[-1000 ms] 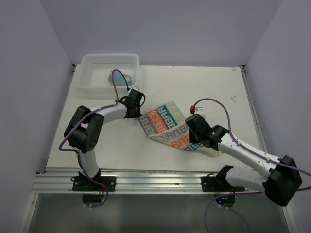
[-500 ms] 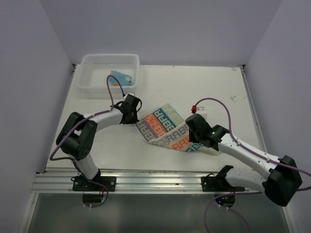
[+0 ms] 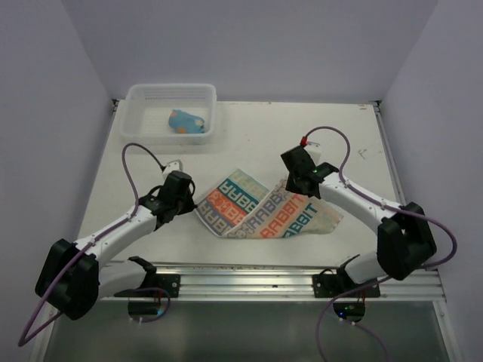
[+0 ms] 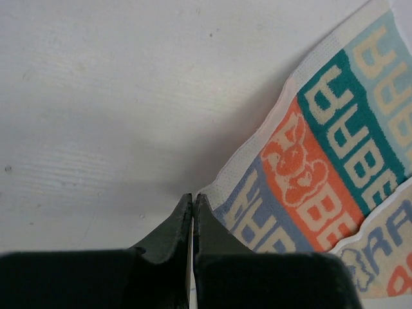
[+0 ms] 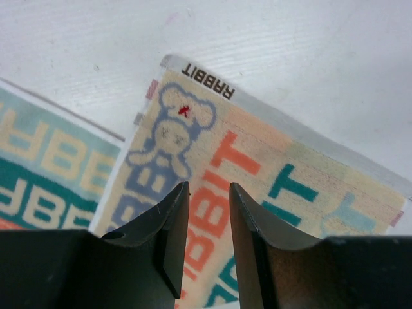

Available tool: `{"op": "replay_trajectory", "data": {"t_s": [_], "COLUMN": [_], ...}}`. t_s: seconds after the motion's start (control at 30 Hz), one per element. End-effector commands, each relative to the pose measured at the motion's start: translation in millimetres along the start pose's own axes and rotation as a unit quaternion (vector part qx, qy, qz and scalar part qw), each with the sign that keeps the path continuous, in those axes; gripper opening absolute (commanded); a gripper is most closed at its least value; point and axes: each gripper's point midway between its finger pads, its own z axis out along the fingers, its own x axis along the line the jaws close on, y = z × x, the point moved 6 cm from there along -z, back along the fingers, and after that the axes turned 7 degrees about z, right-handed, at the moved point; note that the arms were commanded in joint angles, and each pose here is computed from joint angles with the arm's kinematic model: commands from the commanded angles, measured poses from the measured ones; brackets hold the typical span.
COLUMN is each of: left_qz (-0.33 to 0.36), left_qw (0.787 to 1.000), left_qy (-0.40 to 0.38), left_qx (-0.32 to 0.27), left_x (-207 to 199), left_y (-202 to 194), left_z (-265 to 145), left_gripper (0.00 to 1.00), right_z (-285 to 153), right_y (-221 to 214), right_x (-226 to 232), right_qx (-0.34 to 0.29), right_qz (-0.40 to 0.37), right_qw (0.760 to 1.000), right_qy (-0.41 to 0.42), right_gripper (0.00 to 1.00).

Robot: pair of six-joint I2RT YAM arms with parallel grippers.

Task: Roll the towels
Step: Flatten the towel

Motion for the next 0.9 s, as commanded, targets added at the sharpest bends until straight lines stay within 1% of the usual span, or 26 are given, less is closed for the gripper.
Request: {"op": "replay_trajectory", "data": {"t_s": [0.0,0.03,0.07,0.13,0.43,0.63,0.87], "left_qz": [-0.022,-0.020,-0.021,-0.021,-0.002,0.003,0.004], "left_qw": [1.000,1.000,1.000,1.000,1.000,1.000,0.999], "left_qy": [-0.013,-0.008,-0.010,-0.009,-0.017,-0.022,-0.028], "left_qx": [0.001,0.007,0.004,0.007,0.001,0.008,0.014], "left_x": [2.0,5.8,6.8,10.6,15.2,16.9,18.2], "left_y": [-10.0,-15.7,-16.2,-22.3,-26.7,-33.3,-39.3], "left_z": [-4.6,-4.7,-6.6,-6.6,-9.6,-7.7,-7.0], "left_gripper": [0.00,0.00,0.00,0.00,0.00,0.00,0.00], "right_z": [17.8,20.4,32.6,39.6,77.8,92.6,109.8], "right_y": [17.8,23.1,17.0,21.2,23.4,22.0,14.7], "right_x": [27.8,36.2,39.6,49.5,68.7,70.1,64.4], "right_qx": [-0.016,-0.018,-0.003,-0.003,0.011,0.009,0.023], "right_qz": [0.020,0.022,0.013,0.013,-0.024,-0.034,-0.031], "right_qw": [1.000,1.000,1.000,1.000,0.999,0.997,0.996], "right_qy": [0.001,0.007,-0.004,-0.001,-0.043,-0.069,-0.084], "right_gripper": [0.36,0.36,0.36,0.36,0.36,0.37,0.36]}}
